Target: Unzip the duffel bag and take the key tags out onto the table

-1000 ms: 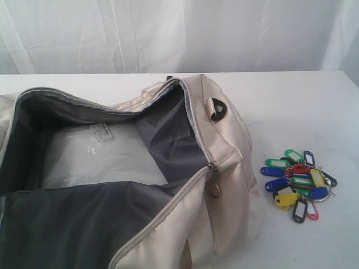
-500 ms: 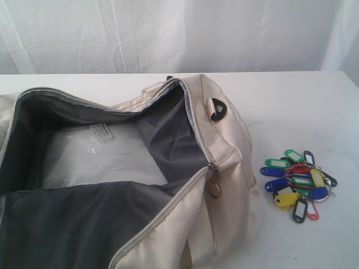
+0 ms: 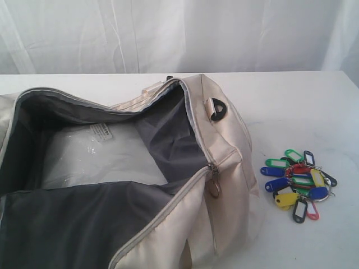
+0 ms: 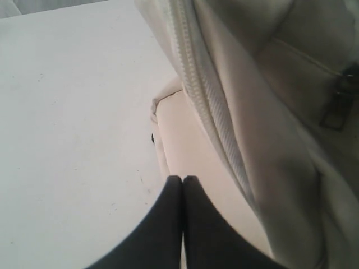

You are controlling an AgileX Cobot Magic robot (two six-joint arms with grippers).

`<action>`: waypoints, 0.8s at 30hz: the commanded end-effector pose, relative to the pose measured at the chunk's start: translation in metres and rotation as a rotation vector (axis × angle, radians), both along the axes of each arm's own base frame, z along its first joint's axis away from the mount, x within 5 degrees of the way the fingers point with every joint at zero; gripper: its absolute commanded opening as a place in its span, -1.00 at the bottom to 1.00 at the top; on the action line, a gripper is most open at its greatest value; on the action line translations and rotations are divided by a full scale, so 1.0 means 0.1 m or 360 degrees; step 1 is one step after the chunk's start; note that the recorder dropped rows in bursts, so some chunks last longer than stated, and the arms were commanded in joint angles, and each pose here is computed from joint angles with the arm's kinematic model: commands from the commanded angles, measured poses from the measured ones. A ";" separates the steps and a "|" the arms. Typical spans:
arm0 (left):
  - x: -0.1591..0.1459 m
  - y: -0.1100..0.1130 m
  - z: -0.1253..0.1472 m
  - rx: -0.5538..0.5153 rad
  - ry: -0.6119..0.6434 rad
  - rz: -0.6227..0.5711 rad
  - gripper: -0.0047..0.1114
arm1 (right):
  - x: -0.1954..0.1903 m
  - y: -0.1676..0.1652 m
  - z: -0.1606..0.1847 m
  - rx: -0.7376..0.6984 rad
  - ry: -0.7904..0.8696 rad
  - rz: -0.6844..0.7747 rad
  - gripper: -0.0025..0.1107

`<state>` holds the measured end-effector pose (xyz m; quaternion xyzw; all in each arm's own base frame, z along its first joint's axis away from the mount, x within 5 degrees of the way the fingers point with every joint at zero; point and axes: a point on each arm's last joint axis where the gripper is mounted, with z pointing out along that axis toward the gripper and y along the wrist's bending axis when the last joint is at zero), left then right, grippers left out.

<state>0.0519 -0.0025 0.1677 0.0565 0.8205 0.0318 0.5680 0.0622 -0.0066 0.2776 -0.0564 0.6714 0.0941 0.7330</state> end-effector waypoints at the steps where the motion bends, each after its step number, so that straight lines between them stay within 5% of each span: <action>1: 0.00 0.00 -0.02 0.0029 0.0004 -0.0022 -0.92 | 0.00 0.00 -0.02 -0.0027 -0.0008 -0.0008 -0.96; 24: 0.00 0.00 -0.01 0.0032 -0.0013 -0.0021 -0.92 | -0.03 -0.04 -0.01 -0.0009 -0.0031 -0.0066 -0.96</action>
